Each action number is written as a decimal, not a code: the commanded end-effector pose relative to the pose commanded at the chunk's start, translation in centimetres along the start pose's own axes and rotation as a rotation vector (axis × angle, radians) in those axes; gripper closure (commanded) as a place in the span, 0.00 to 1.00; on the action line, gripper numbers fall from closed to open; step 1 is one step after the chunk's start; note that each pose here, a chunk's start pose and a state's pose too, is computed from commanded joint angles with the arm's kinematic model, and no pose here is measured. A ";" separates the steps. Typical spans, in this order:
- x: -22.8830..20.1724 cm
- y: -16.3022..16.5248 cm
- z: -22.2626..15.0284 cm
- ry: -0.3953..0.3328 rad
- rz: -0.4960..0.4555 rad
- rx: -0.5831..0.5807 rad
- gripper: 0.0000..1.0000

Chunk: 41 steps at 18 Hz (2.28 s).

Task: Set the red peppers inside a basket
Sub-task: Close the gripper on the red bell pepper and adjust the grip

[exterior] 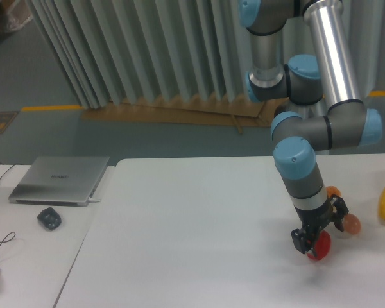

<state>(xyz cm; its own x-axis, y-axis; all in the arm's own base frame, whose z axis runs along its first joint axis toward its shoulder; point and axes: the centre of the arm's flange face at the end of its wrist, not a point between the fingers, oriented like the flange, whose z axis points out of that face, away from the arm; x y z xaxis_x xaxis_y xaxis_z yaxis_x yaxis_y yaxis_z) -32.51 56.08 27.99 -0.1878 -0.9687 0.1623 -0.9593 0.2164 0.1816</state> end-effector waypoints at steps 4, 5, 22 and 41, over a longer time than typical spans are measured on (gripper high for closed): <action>-0.3 -0.6 -0.4 -0.004 -0.006 -0.004 0.00; -0.6 -0.9 -0.1 -0.001 -0.001 0.000 0.00; 0.7 0.6 1.2 0.055 -0.032 -0.022 0.11; -0.9 -1.1 1.4 0.056 -0.098 -0.023 0.10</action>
<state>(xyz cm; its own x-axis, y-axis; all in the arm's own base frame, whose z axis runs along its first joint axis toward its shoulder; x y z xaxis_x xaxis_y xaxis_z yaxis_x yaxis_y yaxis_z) -31.56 56.52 26.25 -0.0806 -0.9771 0.1968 -0.9671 0.1244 0.2218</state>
